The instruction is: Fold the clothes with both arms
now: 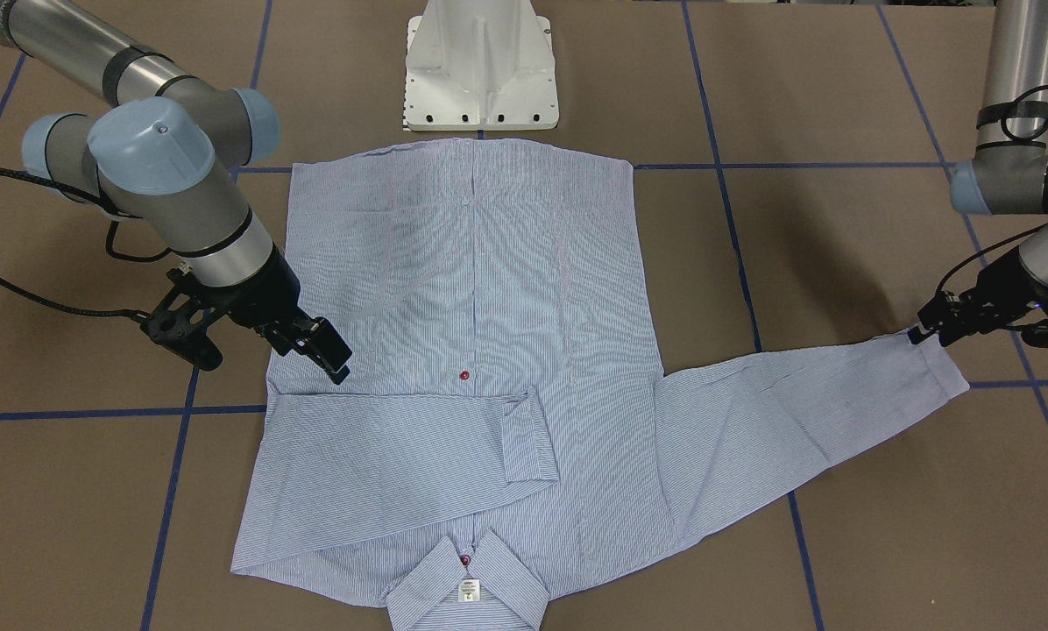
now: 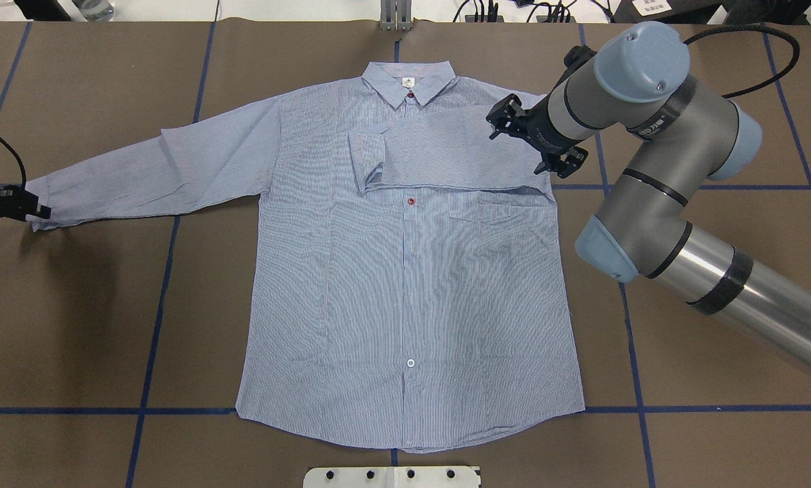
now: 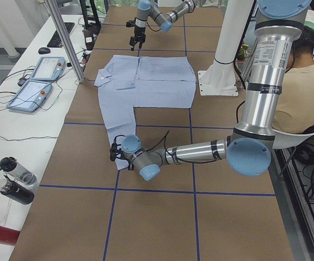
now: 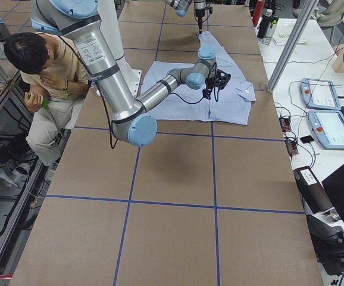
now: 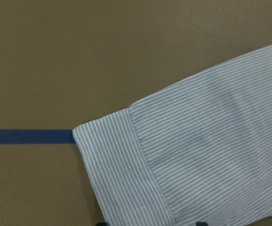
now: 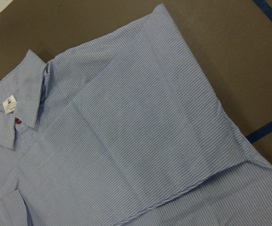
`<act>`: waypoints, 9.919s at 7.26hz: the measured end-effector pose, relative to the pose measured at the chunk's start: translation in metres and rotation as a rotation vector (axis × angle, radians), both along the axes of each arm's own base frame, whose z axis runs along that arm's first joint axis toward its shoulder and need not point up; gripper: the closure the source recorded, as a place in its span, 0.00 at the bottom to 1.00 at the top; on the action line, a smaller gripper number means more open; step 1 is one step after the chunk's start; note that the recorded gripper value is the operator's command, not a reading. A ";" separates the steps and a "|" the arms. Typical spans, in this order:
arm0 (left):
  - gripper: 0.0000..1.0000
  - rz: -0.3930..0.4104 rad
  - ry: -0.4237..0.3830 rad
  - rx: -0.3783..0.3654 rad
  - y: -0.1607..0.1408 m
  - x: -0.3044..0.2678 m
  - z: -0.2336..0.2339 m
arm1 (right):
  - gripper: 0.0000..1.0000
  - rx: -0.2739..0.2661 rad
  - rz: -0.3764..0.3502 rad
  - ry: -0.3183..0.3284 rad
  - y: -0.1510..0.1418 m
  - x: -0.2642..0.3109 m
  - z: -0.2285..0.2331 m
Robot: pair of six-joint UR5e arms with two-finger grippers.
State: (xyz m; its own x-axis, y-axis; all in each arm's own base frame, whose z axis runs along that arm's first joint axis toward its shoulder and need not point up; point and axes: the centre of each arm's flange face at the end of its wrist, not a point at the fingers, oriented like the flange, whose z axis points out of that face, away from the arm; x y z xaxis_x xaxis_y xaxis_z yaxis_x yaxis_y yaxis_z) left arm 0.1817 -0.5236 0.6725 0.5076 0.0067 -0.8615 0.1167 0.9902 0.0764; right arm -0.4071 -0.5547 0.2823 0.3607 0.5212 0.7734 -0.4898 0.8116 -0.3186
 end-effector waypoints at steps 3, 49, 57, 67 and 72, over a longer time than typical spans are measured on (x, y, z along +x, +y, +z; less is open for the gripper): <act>1.00 -0.003 0.001 0.000 0.001 -0.002 -0.001 | 0.01 0.000 0.008 -0.003 0.000 -0.001 -0.004; 0.05 -0.303 0.399 -0.148 0.123 0.207 -0.542 | 0.28 -0.176 0.056 0.111 0.361 -0.031 0.118; 0.05 -0.301 0.397 -0.147 0.128 0.213 -0.542 | 1.00 -0.238 0.097 0.083 0.365 -0.033 0.114; 0.30 -0.210 -0.007 -0.398 0.302 0.273 -0.326 | 1.00 -0.238 0.092 0.043 0.366 -0.021 0.092; 0.40 -0.192 -0.039 -0.405 0.311 0.299 -0.314 | 1.00 -0.232 0.090 0.054 0.366 -0.021 0.096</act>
State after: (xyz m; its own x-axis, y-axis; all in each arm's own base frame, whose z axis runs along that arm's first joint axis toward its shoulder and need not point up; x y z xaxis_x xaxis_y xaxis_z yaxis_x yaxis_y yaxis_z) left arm 0.4808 -0.2123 0.3589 0.4987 -0.4248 -0.7555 0.3063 0.9018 -0.3049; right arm -0.4276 -0.1887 0.3786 0.3425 0.7143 0.6103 -0.5778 0.6724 -0.4627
